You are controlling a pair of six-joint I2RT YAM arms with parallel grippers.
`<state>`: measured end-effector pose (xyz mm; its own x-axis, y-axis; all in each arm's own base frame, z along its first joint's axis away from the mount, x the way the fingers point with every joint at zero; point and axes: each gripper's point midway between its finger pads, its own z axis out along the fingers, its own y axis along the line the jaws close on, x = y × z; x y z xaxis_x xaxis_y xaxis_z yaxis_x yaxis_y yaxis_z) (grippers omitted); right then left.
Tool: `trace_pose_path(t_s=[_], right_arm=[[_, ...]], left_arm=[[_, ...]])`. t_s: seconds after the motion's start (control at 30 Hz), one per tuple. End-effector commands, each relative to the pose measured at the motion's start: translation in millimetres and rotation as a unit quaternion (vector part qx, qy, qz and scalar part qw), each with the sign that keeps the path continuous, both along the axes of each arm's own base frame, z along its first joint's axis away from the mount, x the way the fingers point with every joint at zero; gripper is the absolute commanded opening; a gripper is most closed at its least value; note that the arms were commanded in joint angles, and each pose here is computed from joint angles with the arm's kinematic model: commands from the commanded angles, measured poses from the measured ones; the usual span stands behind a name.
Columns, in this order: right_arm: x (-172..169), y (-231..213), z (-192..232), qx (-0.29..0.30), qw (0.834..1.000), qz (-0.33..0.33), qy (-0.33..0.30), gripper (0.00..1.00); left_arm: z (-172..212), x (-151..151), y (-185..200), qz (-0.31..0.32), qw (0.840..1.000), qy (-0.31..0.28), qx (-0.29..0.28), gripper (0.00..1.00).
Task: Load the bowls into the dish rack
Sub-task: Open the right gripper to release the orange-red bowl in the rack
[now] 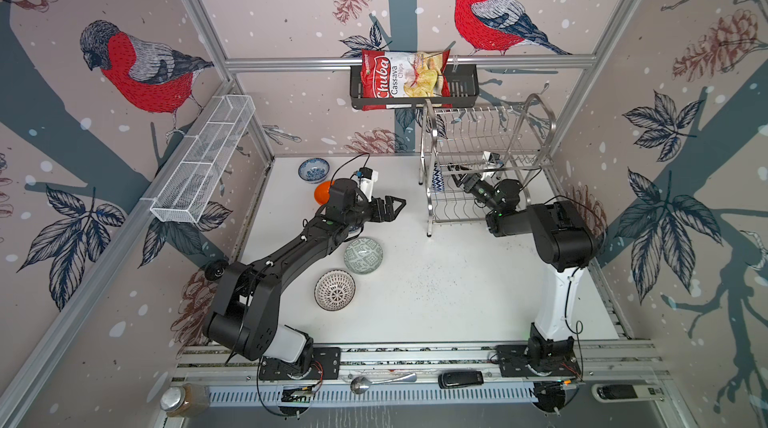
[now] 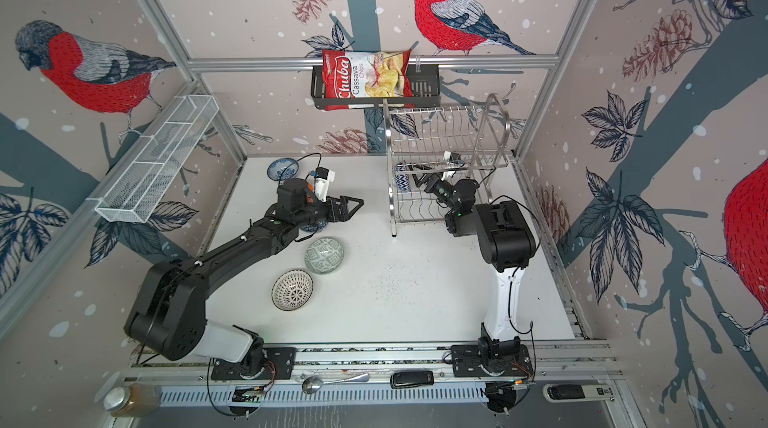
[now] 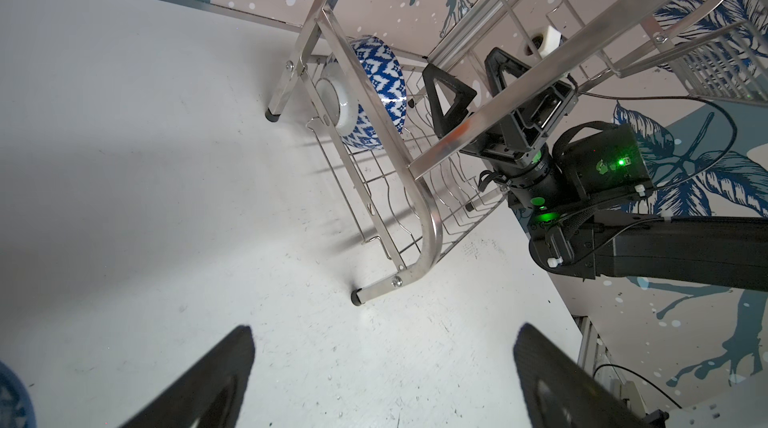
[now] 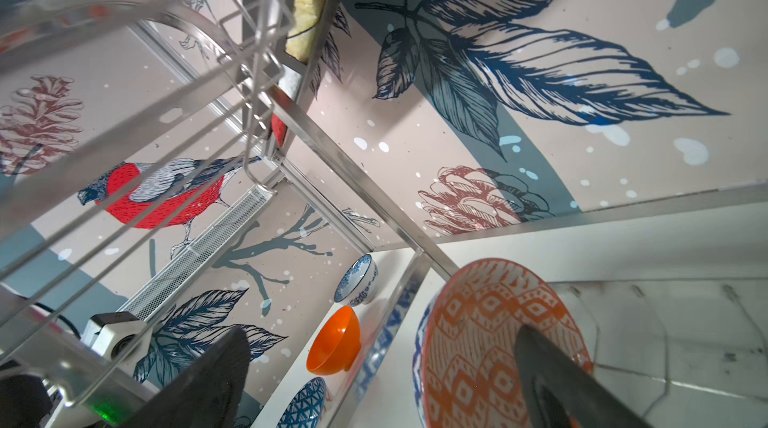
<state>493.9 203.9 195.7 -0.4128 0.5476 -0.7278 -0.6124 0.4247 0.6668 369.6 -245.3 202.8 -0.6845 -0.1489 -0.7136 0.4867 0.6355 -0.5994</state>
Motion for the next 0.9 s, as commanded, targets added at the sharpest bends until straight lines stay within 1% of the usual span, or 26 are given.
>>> trace_pose_path(t_s=[0.0, 0.2, 0.57, 0.87], right_arm=[[3, -9, 2, -0.003, 0.999, -0.032, -0.002, 1.0], [0, -20, 7, 0.009, 0.998, -0.062, 0.014, 1.0], [-2, -25, -1, 0.019, 0.994, -0.083, 0.061, 0.99], [-19, -28, 1, 0.018, 0.993, -0.092, 0.065, 0.99]], left_arm=[[5, 1, -1, -0.002, 1.0, -0.009, -0.001, 0.98], [7, 1, 0, -0.002, 1.0, -0.011, -0.002, 0.98], [6, 1, -1, -0.002, 1.0, -0.01, -0.001, 0.98], [8, 1, -1, -0.002, 1.0, -0.011, -0.002, 0.98]])
